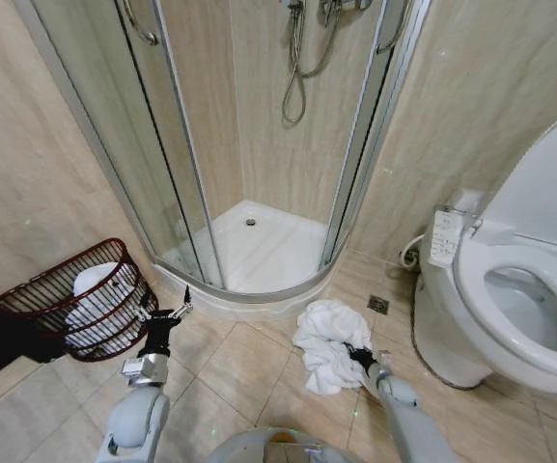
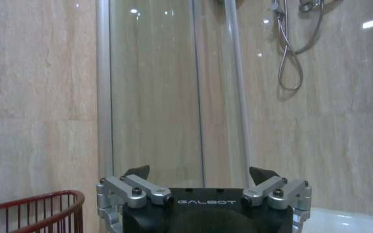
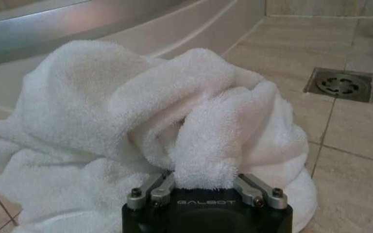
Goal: Discard the used towel into the hamper.
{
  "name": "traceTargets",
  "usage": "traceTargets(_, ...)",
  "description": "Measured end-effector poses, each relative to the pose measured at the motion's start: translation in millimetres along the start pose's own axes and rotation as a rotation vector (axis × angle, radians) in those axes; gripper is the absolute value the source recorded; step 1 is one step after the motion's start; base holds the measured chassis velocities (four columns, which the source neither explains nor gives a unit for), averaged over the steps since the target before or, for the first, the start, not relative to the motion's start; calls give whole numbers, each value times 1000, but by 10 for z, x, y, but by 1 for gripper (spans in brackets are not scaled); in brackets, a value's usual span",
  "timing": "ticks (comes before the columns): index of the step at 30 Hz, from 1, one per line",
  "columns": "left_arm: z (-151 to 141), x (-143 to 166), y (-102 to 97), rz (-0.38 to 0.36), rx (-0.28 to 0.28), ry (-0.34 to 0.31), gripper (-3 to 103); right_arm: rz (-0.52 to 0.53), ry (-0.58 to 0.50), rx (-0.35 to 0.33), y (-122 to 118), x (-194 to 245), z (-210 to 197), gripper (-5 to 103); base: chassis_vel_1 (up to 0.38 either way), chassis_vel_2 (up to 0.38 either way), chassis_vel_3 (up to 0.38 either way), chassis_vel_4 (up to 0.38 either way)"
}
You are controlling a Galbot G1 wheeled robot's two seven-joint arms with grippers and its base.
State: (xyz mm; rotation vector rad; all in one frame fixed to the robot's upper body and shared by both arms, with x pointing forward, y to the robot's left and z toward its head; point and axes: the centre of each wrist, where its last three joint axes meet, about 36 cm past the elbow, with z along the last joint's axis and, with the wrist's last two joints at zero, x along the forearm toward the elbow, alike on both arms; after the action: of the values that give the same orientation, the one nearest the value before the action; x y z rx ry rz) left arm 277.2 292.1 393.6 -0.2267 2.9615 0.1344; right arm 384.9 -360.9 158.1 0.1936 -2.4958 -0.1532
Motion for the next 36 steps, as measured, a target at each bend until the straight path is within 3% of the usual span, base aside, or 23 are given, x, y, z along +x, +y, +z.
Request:
traceTargets(7, -28, 5, -7, -2, 11, -4, 100, 2, -4, 5, -11, 15, 11, 20, 0, 0, 0, 0)
traceTargets(12, -67, 4, -13, 0, 34, -24, 100, 33, -48, 49, 10, 47, 25, 20, 0, 0, 0, 0)
traceTargets(15, -79, 1, -8, 3, 35, -34, 100, 148, -178, 162, 145, 96, -47, 20, 0, 0, 0, 0)
traceTargets(16, -79, 1, -8, 3, 35, -34, 100, 148, -178, 162, 145, 96, -47, 20, 0, 0, 0, 0)
traceTargets(18, -74, 2, -23, 6, 41, -46, 100, 231, -306, 276, 291, 170, -106, 20, 0, 0, 0, 0)
traceTargets(20, -74, 2, -26, 6, 42, -47, 100, 238, -328, 289, 311, 184, -123, 20, 0, 0, 0, 0)
traceTargets(22, -66, 9, -37, 6, 46, -47, 100, 247, -450, 334, 448, 299, -221, 20, 0, 0, 0, 0)
traceTargets(28, -65, 16, -33, 4, 48, -54, 100, 236, -607, 362, 694, 648, -573, 20, 0, 0, 0, 0)
traceTargets(31, -78, 22, -26, -1, 54, -59, 100, 228, -703, 389, 895, 1069, -990, 20, 0, 0, 0, 0)
traceTargets(34, -79, 30, -28, -4, 59, -58, 100, 219, -726, 385, 1001, 1277, -1193, 20, 0, 0, 0, 0)
traceTargets(36, -85, 28, -33, -9, 68, -64, 100, 194, -762, 360, 1174, 1641, -1533, 20, 0, 0, 0, 0)
